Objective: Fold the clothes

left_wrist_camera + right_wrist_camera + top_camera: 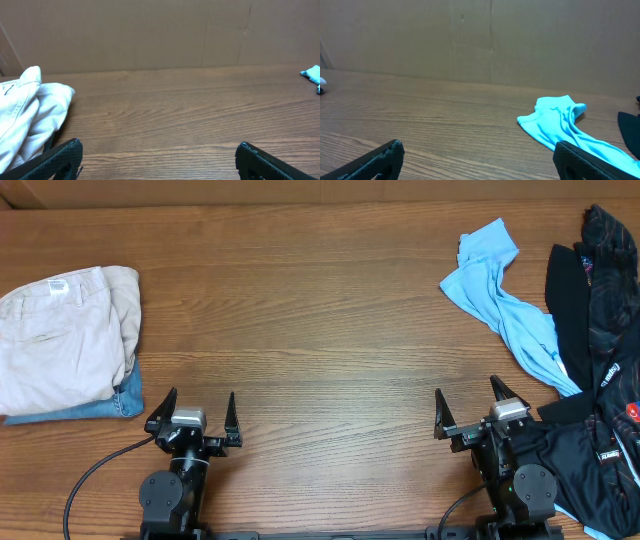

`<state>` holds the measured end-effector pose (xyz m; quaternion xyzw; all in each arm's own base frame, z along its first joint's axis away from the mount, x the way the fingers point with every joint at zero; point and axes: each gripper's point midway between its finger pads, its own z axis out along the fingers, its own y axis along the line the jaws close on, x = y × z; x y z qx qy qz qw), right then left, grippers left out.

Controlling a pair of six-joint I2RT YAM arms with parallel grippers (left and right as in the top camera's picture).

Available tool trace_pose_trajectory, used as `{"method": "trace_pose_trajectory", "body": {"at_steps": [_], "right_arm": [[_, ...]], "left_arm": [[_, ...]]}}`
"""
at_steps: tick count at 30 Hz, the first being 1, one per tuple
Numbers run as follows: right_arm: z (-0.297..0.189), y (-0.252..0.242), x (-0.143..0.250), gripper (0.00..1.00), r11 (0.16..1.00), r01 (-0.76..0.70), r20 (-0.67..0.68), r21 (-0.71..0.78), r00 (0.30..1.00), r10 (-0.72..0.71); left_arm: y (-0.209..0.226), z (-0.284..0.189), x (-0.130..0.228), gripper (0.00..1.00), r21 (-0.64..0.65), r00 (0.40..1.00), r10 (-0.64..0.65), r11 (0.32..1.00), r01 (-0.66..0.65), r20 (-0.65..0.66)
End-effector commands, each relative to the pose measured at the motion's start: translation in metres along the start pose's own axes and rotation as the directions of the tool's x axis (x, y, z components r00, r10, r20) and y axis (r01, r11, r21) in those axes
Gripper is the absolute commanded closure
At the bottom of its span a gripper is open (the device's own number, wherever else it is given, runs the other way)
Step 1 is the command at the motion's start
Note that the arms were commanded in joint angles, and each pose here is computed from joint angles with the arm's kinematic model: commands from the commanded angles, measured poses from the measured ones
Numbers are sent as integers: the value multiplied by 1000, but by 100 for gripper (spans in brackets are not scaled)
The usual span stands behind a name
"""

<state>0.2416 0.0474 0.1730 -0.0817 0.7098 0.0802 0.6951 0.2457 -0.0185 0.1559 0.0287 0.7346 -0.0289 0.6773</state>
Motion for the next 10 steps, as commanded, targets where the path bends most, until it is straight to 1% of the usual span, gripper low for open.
{"method": "trace_pose_trajectory", "body": {"at_steps": [1,10], "right_arm": [[0,-1,1,0,1000,4,5,2,1000,-4],[0,-1,1,0,1000,4,5,2,1000,-4]], "left_arm": [[-2,0,0,0,7,1000,-13,1000,13,5],[-2,0,0,0,7,1000,-13,1000,13,5]]}}
